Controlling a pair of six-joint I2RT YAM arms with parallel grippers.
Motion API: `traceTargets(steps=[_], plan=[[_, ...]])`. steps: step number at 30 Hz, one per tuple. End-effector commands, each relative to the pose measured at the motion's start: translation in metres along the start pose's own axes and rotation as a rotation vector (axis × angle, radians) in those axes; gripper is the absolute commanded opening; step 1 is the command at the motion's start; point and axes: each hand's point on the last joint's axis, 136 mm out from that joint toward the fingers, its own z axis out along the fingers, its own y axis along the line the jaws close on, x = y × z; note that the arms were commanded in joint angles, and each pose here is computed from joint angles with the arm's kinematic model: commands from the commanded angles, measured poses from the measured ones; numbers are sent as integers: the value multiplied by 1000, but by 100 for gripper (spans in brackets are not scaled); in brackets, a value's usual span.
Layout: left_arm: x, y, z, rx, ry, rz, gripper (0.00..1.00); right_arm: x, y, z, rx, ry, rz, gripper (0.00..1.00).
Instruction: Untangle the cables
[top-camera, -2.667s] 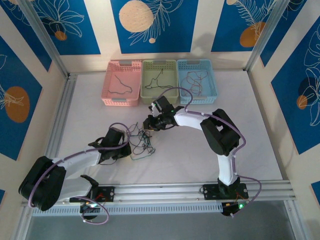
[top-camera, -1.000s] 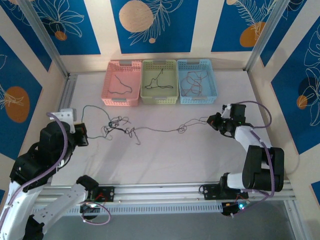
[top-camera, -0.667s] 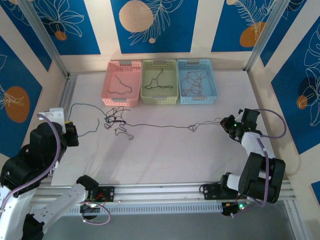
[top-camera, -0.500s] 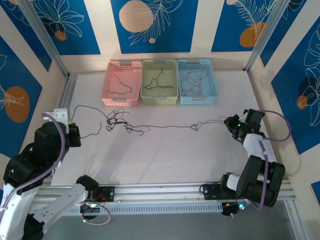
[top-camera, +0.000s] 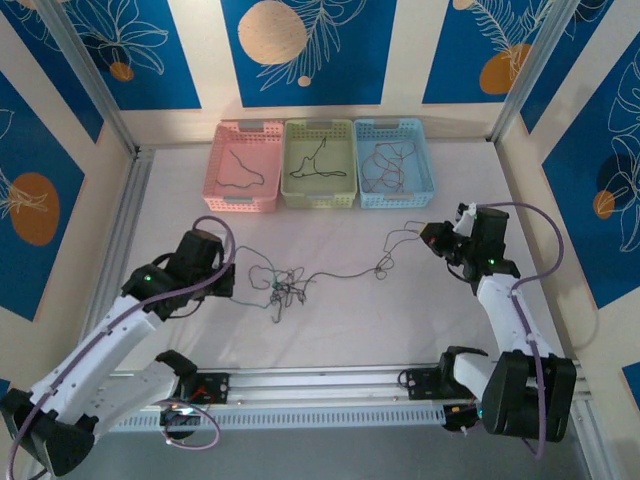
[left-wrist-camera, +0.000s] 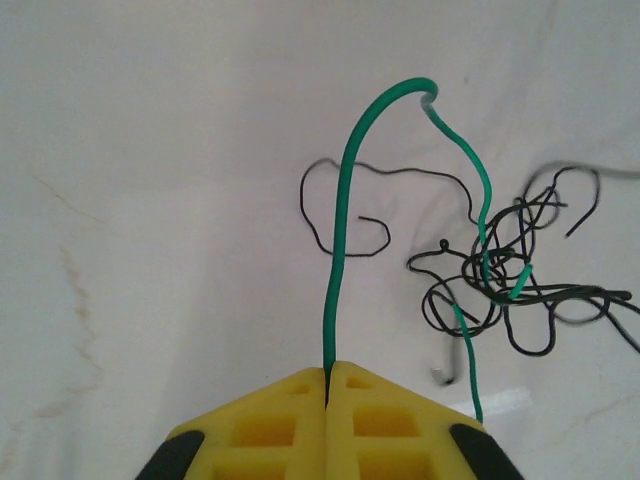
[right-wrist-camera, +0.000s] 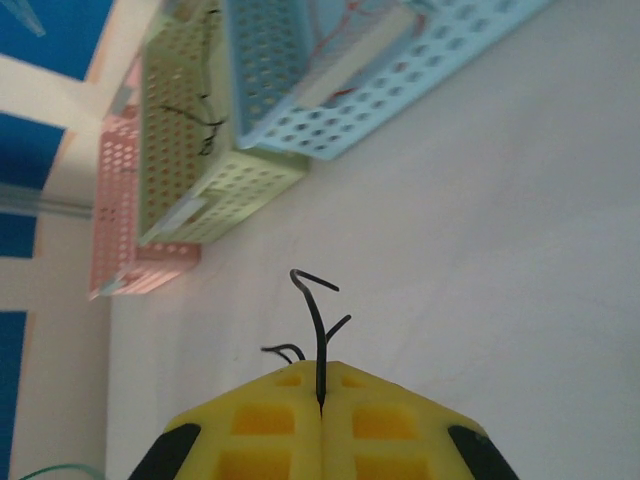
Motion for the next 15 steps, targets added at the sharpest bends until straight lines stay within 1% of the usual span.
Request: traceTargets(steps=[1,3,4,5,7,9,14,15], plan=[[-9,-23,2,128,-25,-56,31,9,38,-8,-97,50,-41,0],[-11,-23,-2,129,-31,-50,51,16,57,-11,-156,74,-83,0],[-14,-24,-6,128,-40,-41,57,20,67,-12,-184,91,-109,0],[-17,-23,-11,124,-47,-33,62,23,77,-14,-213,102,-137,0],[-24,-26,-19,130,-61,-9,67,30,94,-19,-265,124,-191,0],[-34,-36,-27,168,-72,18,71,37,110,-23,-315,151,-238,0],[-67,-98,-54,470,-128,126,74,51,150,-36,-432,208,-347,0],[-73,-108,-59,514,-146,148,75,54,156,-38,-448,217,-360,0]])
